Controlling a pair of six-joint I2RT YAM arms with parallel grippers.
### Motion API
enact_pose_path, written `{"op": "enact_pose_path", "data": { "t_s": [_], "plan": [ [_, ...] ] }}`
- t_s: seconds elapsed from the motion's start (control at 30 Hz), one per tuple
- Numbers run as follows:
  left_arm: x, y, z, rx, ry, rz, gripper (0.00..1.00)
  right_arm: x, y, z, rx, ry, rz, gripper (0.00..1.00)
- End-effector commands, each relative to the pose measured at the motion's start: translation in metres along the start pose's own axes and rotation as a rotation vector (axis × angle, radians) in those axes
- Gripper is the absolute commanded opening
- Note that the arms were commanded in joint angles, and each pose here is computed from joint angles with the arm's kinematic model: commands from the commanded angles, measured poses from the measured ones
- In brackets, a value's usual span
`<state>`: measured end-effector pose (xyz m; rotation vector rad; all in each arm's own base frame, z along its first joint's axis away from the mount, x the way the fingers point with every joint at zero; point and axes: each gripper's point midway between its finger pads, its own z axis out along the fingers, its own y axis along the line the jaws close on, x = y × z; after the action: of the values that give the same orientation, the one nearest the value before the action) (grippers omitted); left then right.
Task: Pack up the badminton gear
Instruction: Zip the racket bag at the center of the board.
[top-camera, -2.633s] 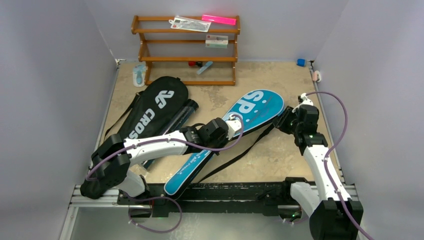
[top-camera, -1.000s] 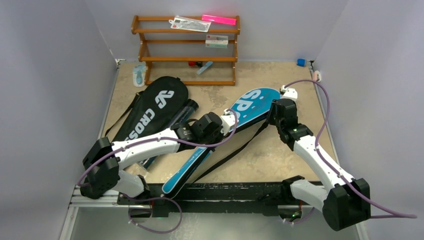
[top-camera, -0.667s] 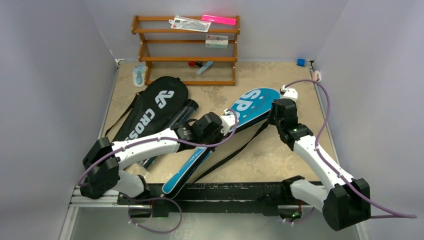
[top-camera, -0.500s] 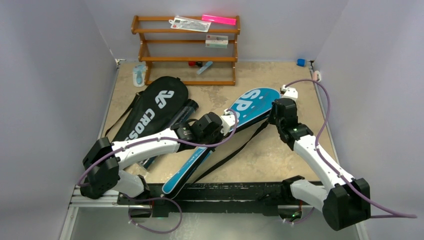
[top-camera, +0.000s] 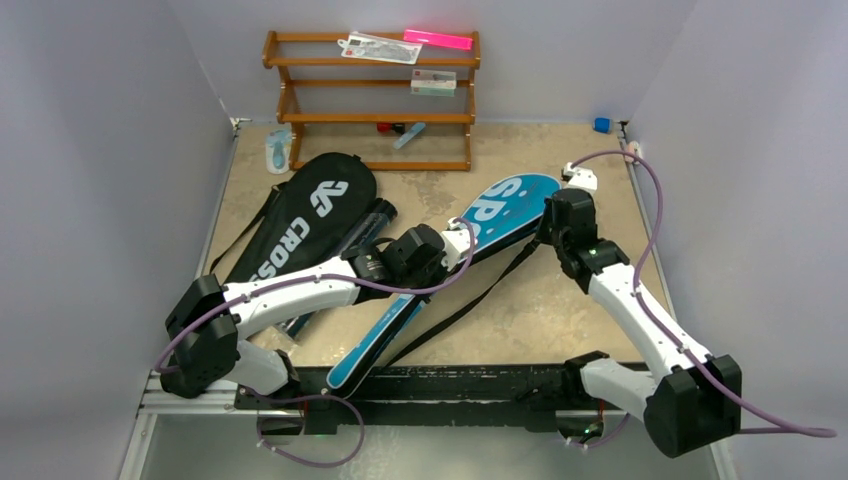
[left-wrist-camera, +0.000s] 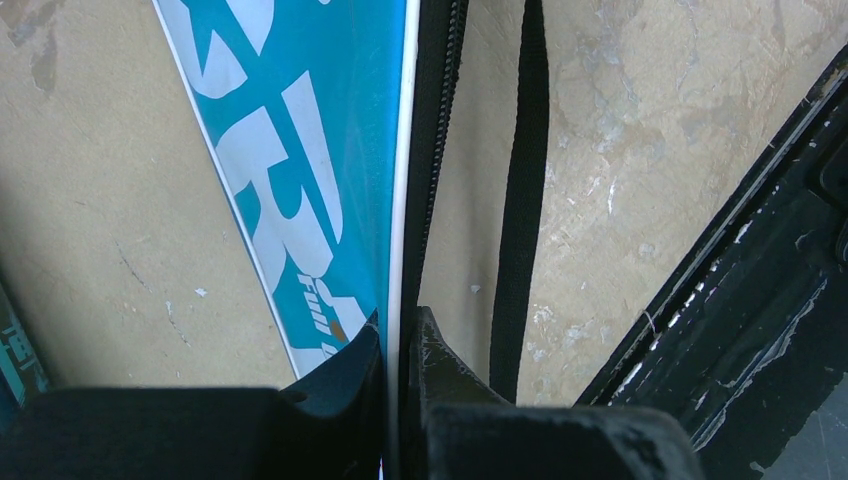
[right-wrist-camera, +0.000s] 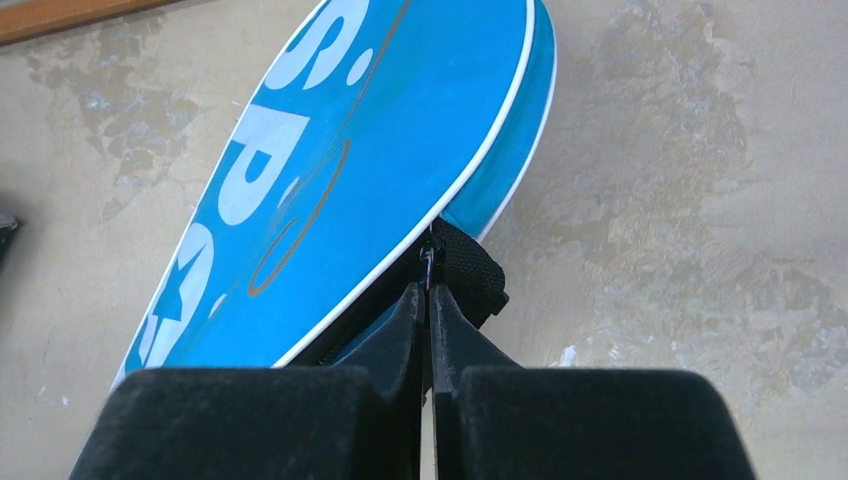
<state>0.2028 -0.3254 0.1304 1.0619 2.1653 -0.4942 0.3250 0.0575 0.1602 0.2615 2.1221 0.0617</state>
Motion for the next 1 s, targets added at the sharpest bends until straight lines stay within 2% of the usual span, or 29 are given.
{"op": "enact_pose_path", "data": {
  "t_s": [0.0, 0.13, 0.3, 0.47, 0.67, 0.77, 0.97],
  "plan": [
    [-0.034, -0.005, -0.006, 0.023, -0.095, 0.01, 0.0, -0.014, 0.002, -0.011, 0.012, 0.054, -0.043, 0.0],
    [-0.032, -0.002, -0.003, 0.008, -0.083, 0.015, 0.0, -0.005, -0.005, -0.02, 0.045, 0.147, -0.094, 0.0],
    [-0.027, 0.003, 0.006, -0.019, -0.058, 0.022, 0.0, 0.005, 0.007, -0.032, -0.046, 0.222, -0.123, 0.0],
    [-0.018, 0.01, 0.019, -0.057, -0.012, 0.037, 0.0, 0.014, 0.004, -0.042, -0.049, 0.283, -0.157, 0.0],
    [0.002, 0.039, 0.029, -0.213, 0.064, 0.07, 0.0, 0.017, -0.007, -0.046, -0.001, 0.288, -0.16, 0.0],
    [0.008, 0.047, 0.031, -0.258, 0.081, 0.078, 0.0, 0.019, 0.001, -0.046, -0.051, 0.291, -0.158, 0.0],
    [-0.003, 0.039, 0.034, -0.216, 0.037, 0.077, 0.0, 0.044, 0.03, -0.048, -0.229, 0.405, -0.168, 0.0]
  ]
}}
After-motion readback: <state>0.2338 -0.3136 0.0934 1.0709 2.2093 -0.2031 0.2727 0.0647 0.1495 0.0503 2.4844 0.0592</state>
